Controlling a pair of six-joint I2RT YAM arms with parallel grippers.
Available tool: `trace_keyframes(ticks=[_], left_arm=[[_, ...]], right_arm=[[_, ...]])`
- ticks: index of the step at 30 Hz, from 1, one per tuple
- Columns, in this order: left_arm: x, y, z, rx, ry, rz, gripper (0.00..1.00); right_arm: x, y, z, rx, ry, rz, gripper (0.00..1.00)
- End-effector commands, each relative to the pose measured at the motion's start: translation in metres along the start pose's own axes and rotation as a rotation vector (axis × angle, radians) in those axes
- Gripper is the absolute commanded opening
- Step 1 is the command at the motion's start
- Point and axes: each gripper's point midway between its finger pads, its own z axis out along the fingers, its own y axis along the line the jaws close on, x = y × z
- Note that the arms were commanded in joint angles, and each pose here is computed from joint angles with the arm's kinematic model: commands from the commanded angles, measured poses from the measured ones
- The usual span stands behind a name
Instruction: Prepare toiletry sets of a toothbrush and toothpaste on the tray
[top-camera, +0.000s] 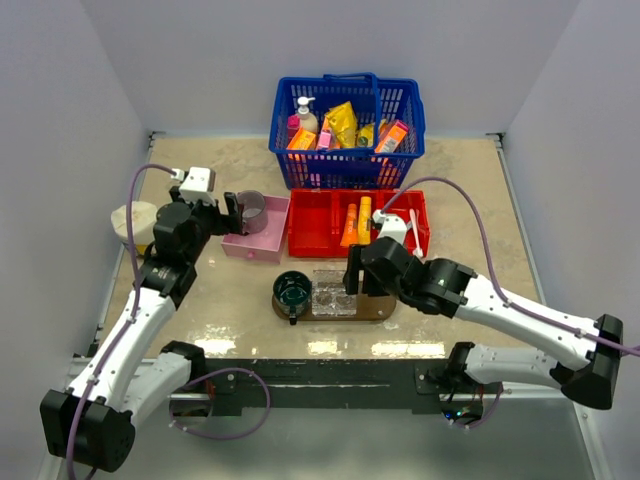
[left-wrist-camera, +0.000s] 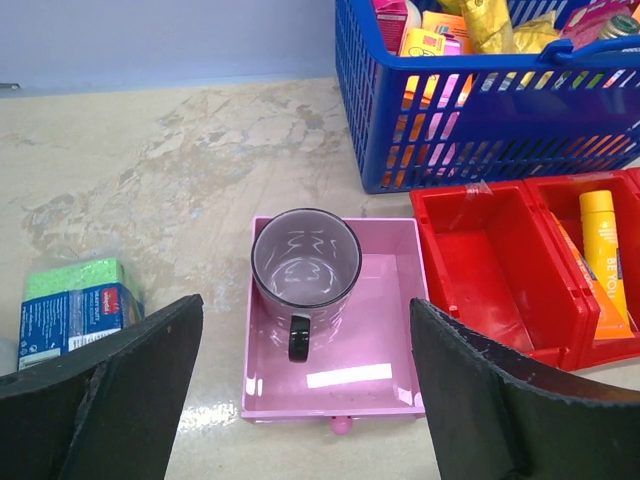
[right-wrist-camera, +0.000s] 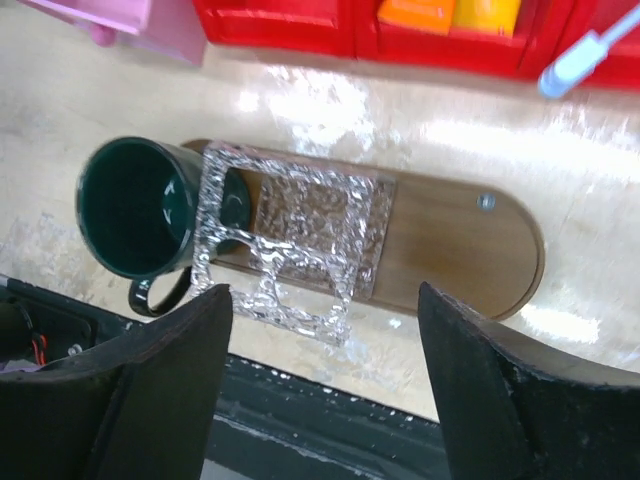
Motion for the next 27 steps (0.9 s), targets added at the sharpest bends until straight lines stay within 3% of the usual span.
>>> trace_keyframes(ticks=[1,5,6,11,20,27], left_arm=[[-0.012,-0.001,0.006,0.000,-0.030,0.041,0.88],[-0.017,-0.010,0.031,0.046,0.014,0.070,0.82],[-0.007,-0.008,0.034,0.052,0.080,0.073,0.81],[-0.016,-0.004,0.072,0.061,0.176,0.107,0.76],[0.039,0.032,0.115,0.082,0.417,0.070,0.68],[0.071,0.040,0.128,0.053,0.490,0.054,0.60]], right_arm=[[-0.052,0.016,-0.014,-0.045,-0.136,-0.074,0.79],[-0.085,0.030,-0.002,-0.230,-0.178,-0.052,0.75],[-0.102,0.036,-0.002,-0.315,-0.207,-0.043,0.73],[-0.136,0.040,0.002,-0.346,-0.278,-0.080,0.70],[-0.133,0.045,-0.009,-0.407,-0.299,-0.137,0.66],[-0.115,0.032,-0.006,-0.384,-0.271,-0.144,0.64]])
